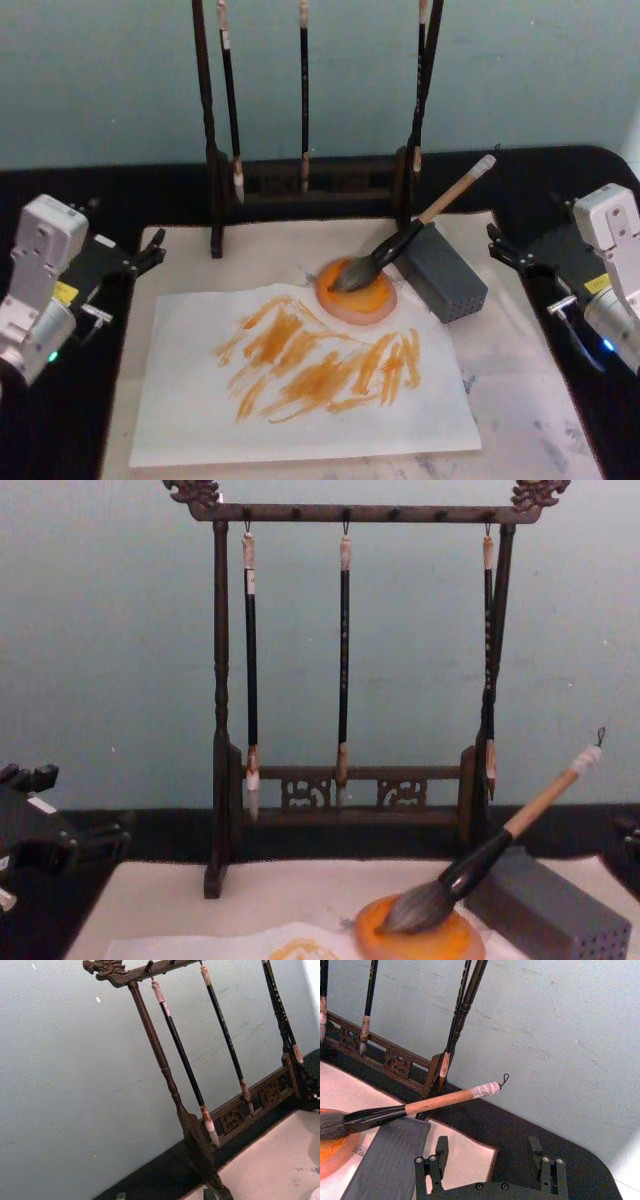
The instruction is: Pick up the brush from the inkstone, write on the paper, then place the brush back to its original position.
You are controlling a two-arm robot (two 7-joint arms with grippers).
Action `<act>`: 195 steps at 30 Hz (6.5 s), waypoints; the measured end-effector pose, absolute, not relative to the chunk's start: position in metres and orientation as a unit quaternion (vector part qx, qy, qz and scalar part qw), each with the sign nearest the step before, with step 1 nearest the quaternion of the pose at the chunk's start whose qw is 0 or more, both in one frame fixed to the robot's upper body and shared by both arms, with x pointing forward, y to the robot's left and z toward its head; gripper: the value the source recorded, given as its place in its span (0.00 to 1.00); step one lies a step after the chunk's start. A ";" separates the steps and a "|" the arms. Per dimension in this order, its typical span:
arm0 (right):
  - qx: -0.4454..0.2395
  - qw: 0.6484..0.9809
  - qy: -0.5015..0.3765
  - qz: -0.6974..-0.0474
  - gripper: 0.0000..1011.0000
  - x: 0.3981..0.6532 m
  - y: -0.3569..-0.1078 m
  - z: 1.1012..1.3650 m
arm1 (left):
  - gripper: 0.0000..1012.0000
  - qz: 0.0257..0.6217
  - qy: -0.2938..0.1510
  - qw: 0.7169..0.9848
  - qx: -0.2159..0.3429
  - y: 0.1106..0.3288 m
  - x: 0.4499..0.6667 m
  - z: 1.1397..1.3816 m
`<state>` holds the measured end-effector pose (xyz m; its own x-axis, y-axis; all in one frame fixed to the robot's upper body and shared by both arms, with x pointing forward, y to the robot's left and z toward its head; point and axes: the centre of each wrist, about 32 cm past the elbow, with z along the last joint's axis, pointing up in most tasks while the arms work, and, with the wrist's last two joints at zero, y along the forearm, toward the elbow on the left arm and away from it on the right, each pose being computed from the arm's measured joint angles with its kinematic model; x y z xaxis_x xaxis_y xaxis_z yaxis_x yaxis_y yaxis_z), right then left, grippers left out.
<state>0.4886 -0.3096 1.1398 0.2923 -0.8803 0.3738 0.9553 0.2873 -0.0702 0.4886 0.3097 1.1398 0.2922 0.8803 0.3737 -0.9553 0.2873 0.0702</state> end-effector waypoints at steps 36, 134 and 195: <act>-0.141 0.791 -0.132 -0.580 0.99 0.489 -0.310 1.140 | 0.99 0.580 -0.132 0.791 0.141 0.310 0.489 1.140; 0.143 0.769 0.377 -0.496 0.99 0.579 -0.289 1.148 | 0.99 0.580 -0.132 0.791 0.142 0.310 0.489 1.140; 0.142 0.773 0.369 -0.496 0.18 0.579 -0.288 1.150 | 0.99 0.580 -0.132 0.791 0.141 0.310 0.489 1.140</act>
